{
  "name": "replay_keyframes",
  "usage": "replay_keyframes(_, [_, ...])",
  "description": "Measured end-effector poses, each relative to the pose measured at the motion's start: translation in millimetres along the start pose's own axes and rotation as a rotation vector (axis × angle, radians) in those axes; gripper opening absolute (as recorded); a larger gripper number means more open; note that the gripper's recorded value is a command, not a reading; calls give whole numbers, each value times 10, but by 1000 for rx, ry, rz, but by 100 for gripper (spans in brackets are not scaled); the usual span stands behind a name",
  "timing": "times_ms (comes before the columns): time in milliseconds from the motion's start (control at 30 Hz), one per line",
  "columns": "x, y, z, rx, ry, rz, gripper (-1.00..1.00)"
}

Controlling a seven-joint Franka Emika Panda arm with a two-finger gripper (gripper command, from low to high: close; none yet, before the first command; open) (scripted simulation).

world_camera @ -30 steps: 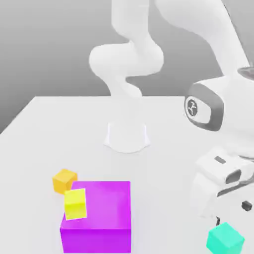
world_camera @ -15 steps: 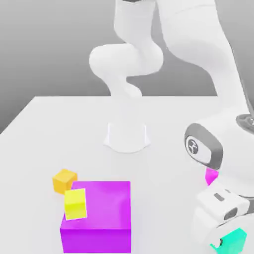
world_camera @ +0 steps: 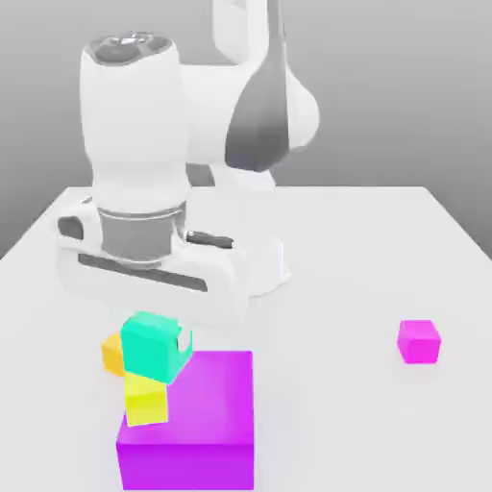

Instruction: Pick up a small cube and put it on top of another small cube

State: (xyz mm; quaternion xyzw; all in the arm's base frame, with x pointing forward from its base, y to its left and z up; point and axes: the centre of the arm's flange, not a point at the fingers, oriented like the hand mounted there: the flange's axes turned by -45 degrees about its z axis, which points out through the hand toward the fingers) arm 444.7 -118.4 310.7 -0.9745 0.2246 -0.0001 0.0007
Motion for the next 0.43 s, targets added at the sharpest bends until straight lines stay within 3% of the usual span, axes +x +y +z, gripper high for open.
replay_keyframes(67, [-11,11,261,1,0,6,-100])
replay_keyframes(100, [-18,14,377,1,0,7,100])
replay_keyframes(300, [-26,4,436,0,0,5,100])
replay_keyframes(433, [-15,13,20,-1,0,8,100])
